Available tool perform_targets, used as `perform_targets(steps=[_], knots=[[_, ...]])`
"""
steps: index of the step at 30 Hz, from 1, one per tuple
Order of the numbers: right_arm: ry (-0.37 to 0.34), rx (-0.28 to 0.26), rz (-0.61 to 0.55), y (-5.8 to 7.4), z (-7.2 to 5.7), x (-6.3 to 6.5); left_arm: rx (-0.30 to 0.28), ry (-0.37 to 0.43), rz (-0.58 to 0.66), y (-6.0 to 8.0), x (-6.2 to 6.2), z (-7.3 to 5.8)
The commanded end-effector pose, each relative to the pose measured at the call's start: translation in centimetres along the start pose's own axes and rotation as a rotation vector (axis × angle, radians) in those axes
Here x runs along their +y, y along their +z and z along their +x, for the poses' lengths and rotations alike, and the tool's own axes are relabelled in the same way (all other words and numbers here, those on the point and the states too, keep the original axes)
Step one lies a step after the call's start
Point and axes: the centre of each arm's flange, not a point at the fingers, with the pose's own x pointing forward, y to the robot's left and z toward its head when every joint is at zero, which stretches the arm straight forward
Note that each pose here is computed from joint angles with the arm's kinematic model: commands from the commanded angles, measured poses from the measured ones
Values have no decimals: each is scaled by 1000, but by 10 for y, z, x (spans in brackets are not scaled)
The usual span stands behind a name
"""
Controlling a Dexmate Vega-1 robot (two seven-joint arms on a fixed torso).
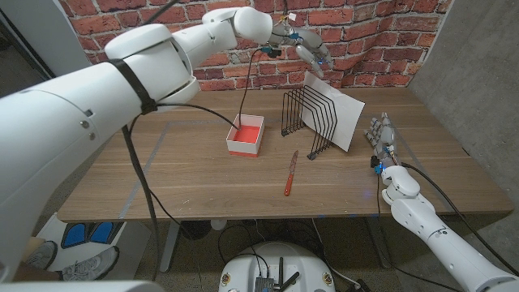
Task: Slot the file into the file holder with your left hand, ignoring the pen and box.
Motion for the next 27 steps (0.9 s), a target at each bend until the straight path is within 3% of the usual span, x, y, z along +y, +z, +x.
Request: perform_targets(steps=[1,13,27], knots=[[1,0,-6,1,1,-1,-80,55,-50,-8,-3,-26],[5,3,-14,4,-2,-3,-128,103,-75,-15,-10,-45],[11,7,-22,7,-6,-7,-185,181,-141,-25,-28,-67]])
